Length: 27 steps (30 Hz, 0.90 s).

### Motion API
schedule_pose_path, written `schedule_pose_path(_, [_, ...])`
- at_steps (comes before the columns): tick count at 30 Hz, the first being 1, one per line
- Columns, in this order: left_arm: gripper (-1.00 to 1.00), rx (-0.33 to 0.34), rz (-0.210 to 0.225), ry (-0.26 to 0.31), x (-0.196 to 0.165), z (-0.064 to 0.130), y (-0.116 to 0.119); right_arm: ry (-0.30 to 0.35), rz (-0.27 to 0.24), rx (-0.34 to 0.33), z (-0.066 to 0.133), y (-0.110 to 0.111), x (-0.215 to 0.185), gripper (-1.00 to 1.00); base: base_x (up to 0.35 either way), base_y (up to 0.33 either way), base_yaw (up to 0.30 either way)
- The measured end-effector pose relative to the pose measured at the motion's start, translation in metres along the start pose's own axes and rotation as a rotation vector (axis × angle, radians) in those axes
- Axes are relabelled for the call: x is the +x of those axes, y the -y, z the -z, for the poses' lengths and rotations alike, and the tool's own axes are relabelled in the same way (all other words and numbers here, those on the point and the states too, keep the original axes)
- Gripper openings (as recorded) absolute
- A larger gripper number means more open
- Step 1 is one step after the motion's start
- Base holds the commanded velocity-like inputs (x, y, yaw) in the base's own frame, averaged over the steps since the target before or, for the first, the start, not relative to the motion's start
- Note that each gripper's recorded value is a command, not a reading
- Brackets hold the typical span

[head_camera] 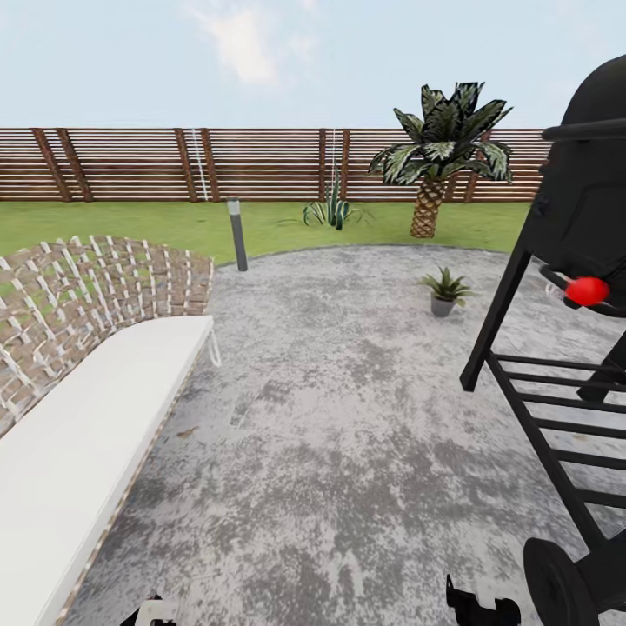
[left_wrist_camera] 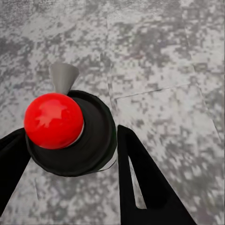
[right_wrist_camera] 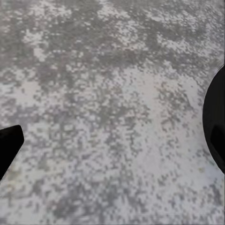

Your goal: Pick up the pesticide atomizer in the garden and spray insectifuge to fully cover both potted plants in the garden.

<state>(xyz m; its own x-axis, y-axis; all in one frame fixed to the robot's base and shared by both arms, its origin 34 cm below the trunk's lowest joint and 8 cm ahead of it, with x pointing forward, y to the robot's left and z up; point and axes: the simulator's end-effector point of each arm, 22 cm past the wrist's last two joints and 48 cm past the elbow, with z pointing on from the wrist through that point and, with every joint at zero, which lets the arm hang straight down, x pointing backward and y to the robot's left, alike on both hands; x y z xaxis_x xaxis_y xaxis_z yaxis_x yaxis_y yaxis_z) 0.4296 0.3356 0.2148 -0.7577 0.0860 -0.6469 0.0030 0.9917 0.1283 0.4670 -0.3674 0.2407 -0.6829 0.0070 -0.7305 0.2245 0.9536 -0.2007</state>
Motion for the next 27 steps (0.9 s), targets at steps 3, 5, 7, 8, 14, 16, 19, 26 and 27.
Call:
schedule_pose_path(3, [-1.00,0.000,0.000,0.000,0.0000,0.0000,0.0000,0.001,0.000,0.000,0.0000,0.0000,-0.0002,1.00,0.339,0.000,0.000])
schedule_pose_path(5, [-1.00,0.000,0.000,0.000,0.0000,0.0000,0.0000,0.000,0.000,0.000,0.0000,-0.0001,0.0000,1.00,0.339,0.000,0.000])
schedule_pose_path(7, [-1.00,0.000,0.000,0.000,0.0000,0.0000,0.0000,0.001,0.000,0.000,0.0000,0.0000,-0.0002,1.00,0.339,0.000,0.000])
schedule_pose_path(8, [-1.00,0.000,0.000,0.000,0.0000,0.0000,0.0000,0.000,0.000,0.000,0.0000,0.0000,0.0000,1.00,0.339,0.000,0.000])
schedule_pose_path(14, [-1.00,0.000,0.000,0.000,0.0000,0.0000,0.0000,0.000,0.000,0.000,0.0000,0.0000,-0.0001,1.00,0.339,0.000,0.000])
schedule_pose_path(16, [-1.00,0.000,0.000,0.000,0.0000,0.0000,0.0000,0.001,0.000,0.000,-0.0001,0.0000,-0.0003,1.00,0.339,0.000,0.000])
schedule_pose_path(19, [-1.00,0.000,0.000,0.000,0.0000,0.0000,0.0000,0.000,0.000,0.000,0.0000,0.0000,0.0000,1.00,0.339,0.000,0.000])
schedule_pose_path(26, [-1.00,0.000,0.000,0.000,0.0000,0.0000,0.0000,0.000,0.000,0.000,0.0000,0.0000,0.0000,1.00,0.339,0.000,0.000])
schedule_pose_path(27, [-1.00,0.000,0.000,0.000,0.0000,0.0000,0.0000,0.000,0.000,0.000,0.0000,-0.0001,0.0001,1.00,0.339,0.000,0.000])
